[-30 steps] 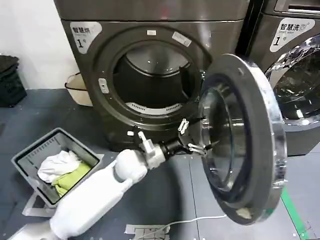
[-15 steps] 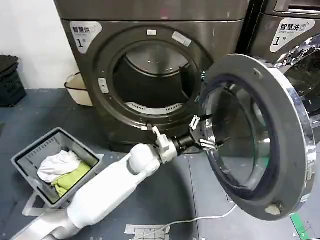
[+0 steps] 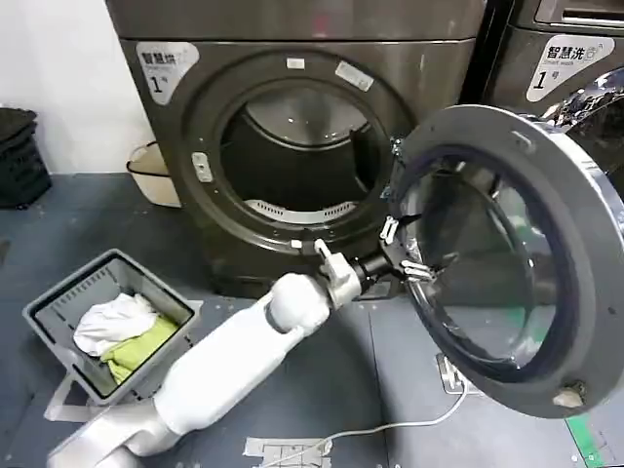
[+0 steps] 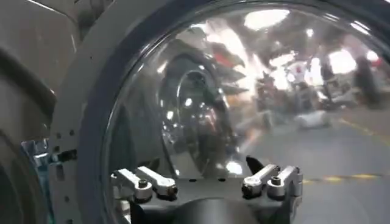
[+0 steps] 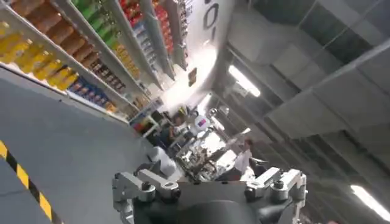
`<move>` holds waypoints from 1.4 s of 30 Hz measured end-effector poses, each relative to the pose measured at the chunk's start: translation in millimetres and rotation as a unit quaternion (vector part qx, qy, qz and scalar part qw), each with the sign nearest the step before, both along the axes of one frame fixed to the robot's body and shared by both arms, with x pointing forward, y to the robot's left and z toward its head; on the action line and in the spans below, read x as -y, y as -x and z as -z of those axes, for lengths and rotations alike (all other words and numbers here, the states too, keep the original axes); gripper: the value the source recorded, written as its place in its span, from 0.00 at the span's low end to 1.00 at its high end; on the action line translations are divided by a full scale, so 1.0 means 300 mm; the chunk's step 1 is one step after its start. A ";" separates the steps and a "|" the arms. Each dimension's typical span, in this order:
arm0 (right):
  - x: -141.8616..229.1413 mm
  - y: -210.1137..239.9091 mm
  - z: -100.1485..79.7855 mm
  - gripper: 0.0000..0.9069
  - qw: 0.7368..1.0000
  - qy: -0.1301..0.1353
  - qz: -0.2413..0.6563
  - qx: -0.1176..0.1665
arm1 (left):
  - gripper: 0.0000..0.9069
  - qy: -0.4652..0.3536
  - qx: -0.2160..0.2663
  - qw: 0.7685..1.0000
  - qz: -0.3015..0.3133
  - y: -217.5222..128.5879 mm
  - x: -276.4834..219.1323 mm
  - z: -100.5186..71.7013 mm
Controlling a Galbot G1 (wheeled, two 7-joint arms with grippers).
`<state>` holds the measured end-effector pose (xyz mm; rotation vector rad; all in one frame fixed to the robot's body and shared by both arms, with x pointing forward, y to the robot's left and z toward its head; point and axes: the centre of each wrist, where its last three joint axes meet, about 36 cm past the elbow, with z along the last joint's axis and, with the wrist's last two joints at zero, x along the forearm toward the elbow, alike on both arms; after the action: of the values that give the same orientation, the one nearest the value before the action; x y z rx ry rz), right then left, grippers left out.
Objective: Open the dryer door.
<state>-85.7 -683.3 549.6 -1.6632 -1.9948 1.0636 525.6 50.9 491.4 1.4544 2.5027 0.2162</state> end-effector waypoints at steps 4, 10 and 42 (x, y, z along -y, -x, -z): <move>0.003 -0.014 0.005 1.00 1.000 -0.001 -0.004 -0.001 | 1.00 0.001 -0.003 1.000 0.003 0.002 0.030 -0.008; -0.001 -0.024 0.006 1.00 1.000 -0.001 -0.008 0.000 | 1.00 0.003 -0.002 1.000 0.005 0.007 0.045 -0.023; -0.027 -0.038 -0.005 1.00 1.000 -0.014 -0.013 0.005 | 1.00 0.003 -0.017 1.000 0.012 0.117 -0.005 -0.097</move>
<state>-74.4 -675.2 551.0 -1.6359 -2.0334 1.0339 490.3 52.3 520.6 1.4971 2.5093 0.1823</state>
